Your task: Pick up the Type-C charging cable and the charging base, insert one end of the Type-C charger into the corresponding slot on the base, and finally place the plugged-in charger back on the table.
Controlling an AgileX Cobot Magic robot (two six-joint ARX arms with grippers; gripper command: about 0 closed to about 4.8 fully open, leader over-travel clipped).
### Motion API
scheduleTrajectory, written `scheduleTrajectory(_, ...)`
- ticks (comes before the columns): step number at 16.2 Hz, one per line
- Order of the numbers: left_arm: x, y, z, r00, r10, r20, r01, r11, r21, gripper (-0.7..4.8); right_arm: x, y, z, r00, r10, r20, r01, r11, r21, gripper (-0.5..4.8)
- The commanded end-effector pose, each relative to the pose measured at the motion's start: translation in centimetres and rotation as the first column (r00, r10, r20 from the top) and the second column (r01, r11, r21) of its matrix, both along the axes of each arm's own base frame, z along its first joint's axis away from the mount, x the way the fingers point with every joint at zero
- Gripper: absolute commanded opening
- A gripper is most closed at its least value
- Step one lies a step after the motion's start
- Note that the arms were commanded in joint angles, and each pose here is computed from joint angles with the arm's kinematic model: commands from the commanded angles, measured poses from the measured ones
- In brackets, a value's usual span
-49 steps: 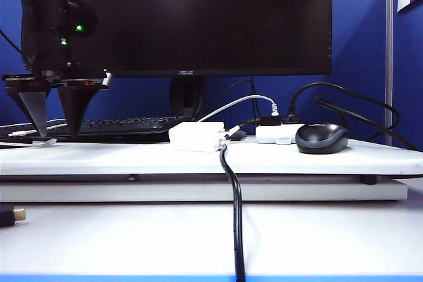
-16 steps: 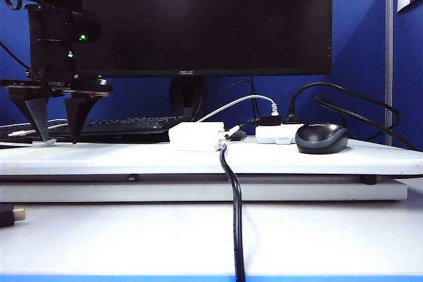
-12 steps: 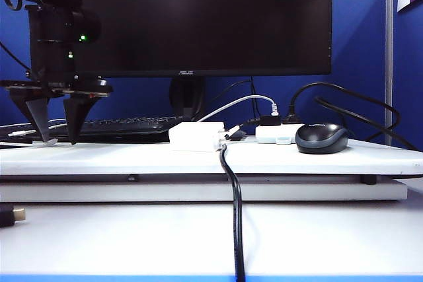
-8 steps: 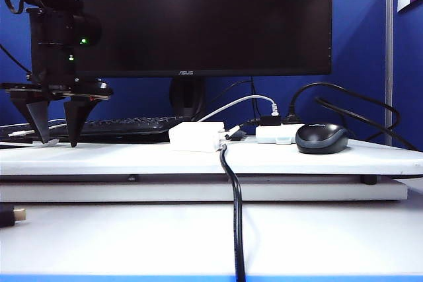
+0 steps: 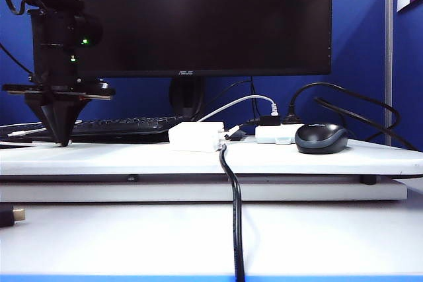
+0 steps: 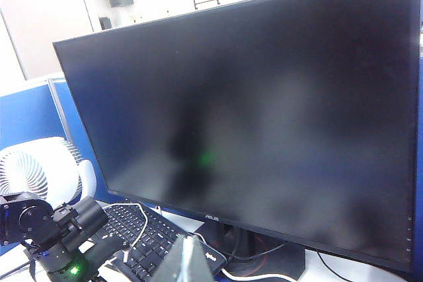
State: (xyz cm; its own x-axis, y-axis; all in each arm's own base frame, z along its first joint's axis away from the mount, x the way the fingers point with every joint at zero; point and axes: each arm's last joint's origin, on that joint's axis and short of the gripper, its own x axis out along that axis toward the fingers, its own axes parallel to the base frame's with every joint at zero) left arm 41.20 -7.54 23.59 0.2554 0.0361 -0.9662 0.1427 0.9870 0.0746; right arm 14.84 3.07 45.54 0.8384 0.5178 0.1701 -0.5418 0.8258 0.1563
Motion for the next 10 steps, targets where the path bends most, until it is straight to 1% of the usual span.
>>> scheduleTrajectory(1,-0.2,0.1,-0.1,0.999,-0.044,-0.024,0.044,0.999,0.009,-0.06,-0.2,0.0,0.3,1.0,0.006,0.014,-0.006,1.0,0.004,-0.01)
scheduleTrajectory(2,-0.3,0.1,0.1,0.998,-0.057,-0.026,0.057,0.998,-0.005,-0.06,-0.2,0.0,0.2,1.0,0.006,0.012,-0.006,1.0,0.003,-0.01)
scheduleTrajectory(3,-0.8,0.0,0.9,0.995,-0.093,-0.027,0.091,0.994,-0.054,-0.06,-0.2,0.0,0.2,1.0,0.007,0.009,-0.007,1.0,0.003,-0.01)
scheduleTrajectory(4,-1.6,-0.2,2.5,0.988,-0.152,0.001,0.15,0.977,-0.151,-0.06,-0.2,0.1,0.2,0.999,0.053,0.012,-0.052,0.999,-0.009,-0.01)
scheduleTrajectory(5,-2.0,-0.3,3.5,0.981,-0.19,0.026,0.191,0.958,-0.215,-0.06,-0.2,0.2,0.2,0.996,0.083,0.011,-0.083,0.996,-0.016,-0.01)
scheduleTrajectory(6,-2.8,-0.5,5.1,0.967,-0.243,0.076,0.254,0.912,-0.321,-0.06,-0.1,0.3,0.1,0.994,0.113,0.005,-0.113,0.993,-0.022,-0.01)
scheduleTrajectory(7,-4.1,-0.8,7.4,0.93,-0.327,0.168,0.367,0.813,-0.452,-0.06,0.0,0.7,0.0,0.989,0.147,0.0,-0.147,0.989,-0.024,-0.01)
scheduleTrajectory(8,-5.0,-0.9,8.9,0.897,-0.373,0.237,0.442,0.728,-0.525,-0.06,0.0,1.0,0.0,0.986,0.167,-0.002,-0.167,0.986,-0.025,-0.01)
scheduleTrajectory(9,-5.6,-1.0,9.9,0.87,-0.399,0.29,0.492,0.664,-0.563,-0.06,0.1,1.4,-0.1,0.982,0.187,-0.009,-0.187,0.982,-0.025,-0.01)
scheduleTrajectory(10,-6.9,-1.1,11.7,0.822,-0.423,0.381,0.566,0.538,-0.625,-0.06,0.6,2.1,-0.4,0.973,0.227,-0.036,-0.227,0.973,-0.025,-0.01)
